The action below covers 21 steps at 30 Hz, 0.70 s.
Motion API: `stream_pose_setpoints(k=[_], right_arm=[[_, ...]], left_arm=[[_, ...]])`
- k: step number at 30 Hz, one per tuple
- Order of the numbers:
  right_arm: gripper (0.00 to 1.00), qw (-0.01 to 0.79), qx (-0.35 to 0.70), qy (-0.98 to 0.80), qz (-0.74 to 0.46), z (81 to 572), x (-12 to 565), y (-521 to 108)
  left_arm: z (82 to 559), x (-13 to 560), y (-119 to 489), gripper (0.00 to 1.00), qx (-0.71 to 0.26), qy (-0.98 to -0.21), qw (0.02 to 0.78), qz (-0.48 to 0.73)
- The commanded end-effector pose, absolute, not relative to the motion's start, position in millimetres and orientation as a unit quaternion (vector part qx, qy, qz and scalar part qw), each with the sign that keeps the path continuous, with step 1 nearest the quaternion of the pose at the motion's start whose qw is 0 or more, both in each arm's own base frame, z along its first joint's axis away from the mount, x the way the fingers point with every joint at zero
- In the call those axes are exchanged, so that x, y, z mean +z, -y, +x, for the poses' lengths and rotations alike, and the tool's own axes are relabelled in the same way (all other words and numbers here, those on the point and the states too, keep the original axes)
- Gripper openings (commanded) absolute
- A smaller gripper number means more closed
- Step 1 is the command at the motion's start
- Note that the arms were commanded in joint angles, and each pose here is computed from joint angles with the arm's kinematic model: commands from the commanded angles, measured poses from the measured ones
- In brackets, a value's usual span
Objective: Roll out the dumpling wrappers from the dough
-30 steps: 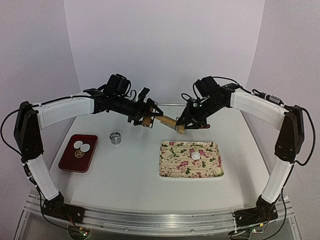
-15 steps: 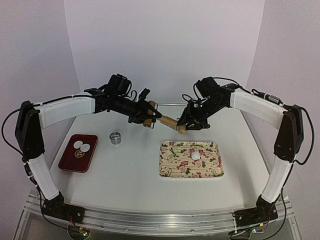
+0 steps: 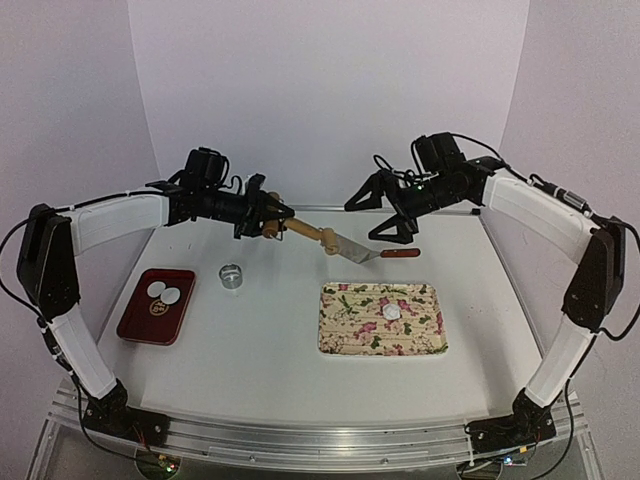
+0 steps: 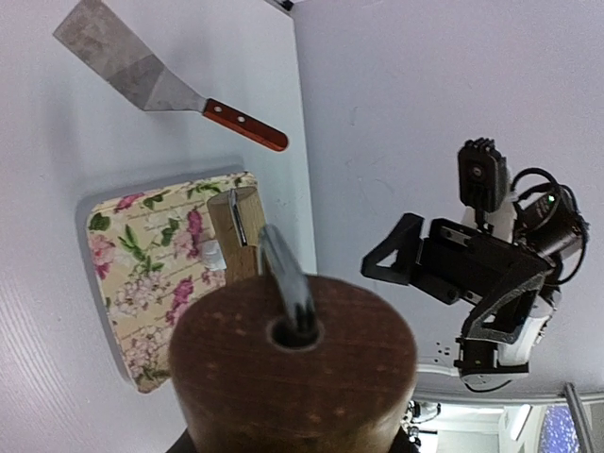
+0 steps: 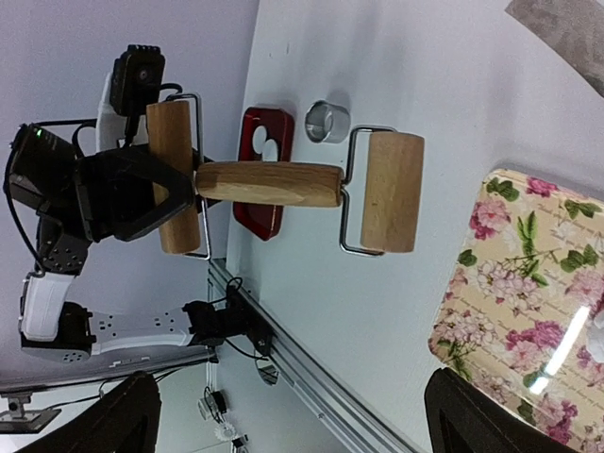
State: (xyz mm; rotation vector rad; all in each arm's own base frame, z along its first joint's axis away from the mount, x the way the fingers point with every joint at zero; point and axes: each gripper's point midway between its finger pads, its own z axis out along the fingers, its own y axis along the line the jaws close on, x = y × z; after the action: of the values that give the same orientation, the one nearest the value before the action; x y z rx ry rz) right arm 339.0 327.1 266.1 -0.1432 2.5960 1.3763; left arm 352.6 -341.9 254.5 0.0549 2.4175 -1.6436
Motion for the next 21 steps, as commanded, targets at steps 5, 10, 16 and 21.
stream_pose_setpoints(k=[5,10,16,21], right_arm=[[0.98,0.118,0.549,-0.823,-0.087,335.1,290.2,-344.2],[0.98,0.106,0.604,-0.784,-0.093,339.6,305.2,-358.3],[0.98,0.078,0.645,-0.749,-0.13,327.4,335.1,-374.2],[0.97,0.058,0.661,-0.736,-0.135,317.5,341.0,-390.4]], left_arm=[[309.6,371.6,342.7,0.0,-0.677,-0.714,0.139,0.115],[295.2,379.7,338.7,0.0,-0.689,-0.704,0.124,0.122],[288.1,375.5,336.6,0.0,-0.689,-0.704,0.115,0.124],[288.6,380.4,338.0,0.0,-0.693,-0.698,0.121,0.133]])
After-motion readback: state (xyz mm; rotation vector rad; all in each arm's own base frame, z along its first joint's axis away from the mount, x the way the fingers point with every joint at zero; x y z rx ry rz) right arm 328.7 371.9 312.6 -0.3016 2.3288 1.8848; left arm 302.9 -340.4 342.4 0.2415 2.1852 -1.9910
